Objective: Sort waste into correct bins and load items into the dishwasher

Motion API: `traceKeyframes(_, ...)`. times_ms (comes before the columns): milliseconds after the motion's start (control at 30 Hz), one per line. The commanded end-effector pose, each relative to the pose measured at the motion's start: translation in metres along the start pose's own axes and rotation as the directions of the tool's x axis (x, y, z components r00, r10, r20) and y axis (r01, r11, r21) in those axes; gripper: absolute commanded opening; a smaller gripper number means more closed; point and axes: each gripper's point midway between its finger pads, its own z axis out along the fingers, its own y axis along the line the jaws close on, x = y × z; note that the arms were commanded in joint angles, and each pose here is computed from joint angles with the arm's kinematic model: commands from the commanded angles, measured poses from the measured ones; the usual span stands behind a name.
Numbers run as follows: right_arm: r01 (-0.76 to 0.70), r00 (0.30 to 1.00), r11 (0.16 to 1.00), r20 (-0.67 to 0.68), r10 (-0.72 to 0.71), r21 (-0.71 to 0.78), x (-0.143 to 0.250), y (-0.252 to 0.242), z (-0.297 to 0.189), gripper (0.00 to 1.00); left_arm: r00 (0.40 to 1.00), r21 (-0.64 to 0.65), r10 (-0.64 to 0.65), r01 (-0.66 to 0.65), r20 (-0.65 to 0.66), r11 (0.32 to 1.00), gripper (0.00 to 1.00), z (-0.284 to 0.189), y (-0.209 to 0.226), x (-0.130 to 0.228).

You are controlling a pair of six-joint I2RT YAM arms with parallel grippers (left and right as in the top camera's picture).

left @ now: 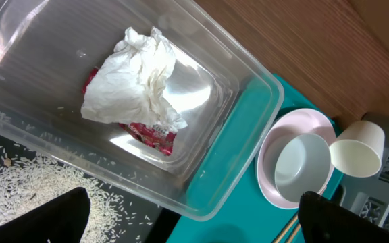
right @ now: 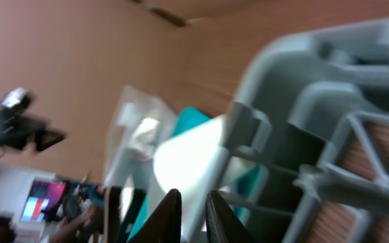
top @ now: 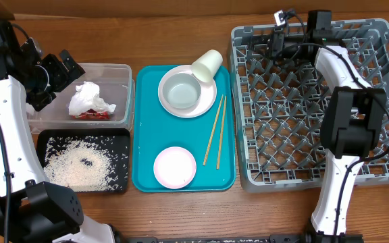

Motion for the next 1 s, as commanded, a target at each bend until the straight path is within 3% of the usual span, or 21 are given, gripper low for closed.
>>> traceKeyframes(0, 0.124, 0.990, 0.958, 0.041, -0.139, 0.258, -0.039, 0.049, -0.009, 0.16, 1.000, 0.005, 0.001, -0.001, 0.031, 1.000, 1.00, -0.009, -0.004, -0.004)
traceKeyframes(200, 0.333, 0.940, 0.799, -0.111, -0.323, 0.501, -0.026, 0.094, 0.014, 0.24, 1.000, 0.005, 0.001, -0.001, 0.031, 1.000, 1.00, -0.009, -0.004, -0.004)
traceKeyframes(400, 0.605, 0.789, 0.482, -0.396, -0.470, 0.633, 0.006, 0.103, 0.061, 0.38, 1.000, 0.005, 0.001, -0.001, 0.031, 1.000, 1.00, -0.009, -0.004, -0.004)
traceKeyframes(500, 0.639, 0.757, 0.387, -0.453, -0.472, 0.665, 0.020, 0.107, 0.082, 0.41, 1.000, 0.005, 0.001, -0.001, 0.031, 1.000, 1.00, -0.009, -0.004, -0.004)
traceKeyframes(833, 0.466, 0.832, 0.472, -0.188, -0.522, 0.748, -0.015, 0.128, 0.105, 0.49, 1.000, 0.005, 0.001, -0.001, 0.031, 1.000, 1.00, -0.009, -0.004, -0.004)
traceKeyframes(967, 0.440, 0.852, 0.487, -0.179, -0.492, 0.754, -0.017, 0.137, 0.096, 0.53, 1.000, 0.005, 0.001, -0.001, 0.031, 1.000, 1.00, -0.009, -0.004, -0.004)
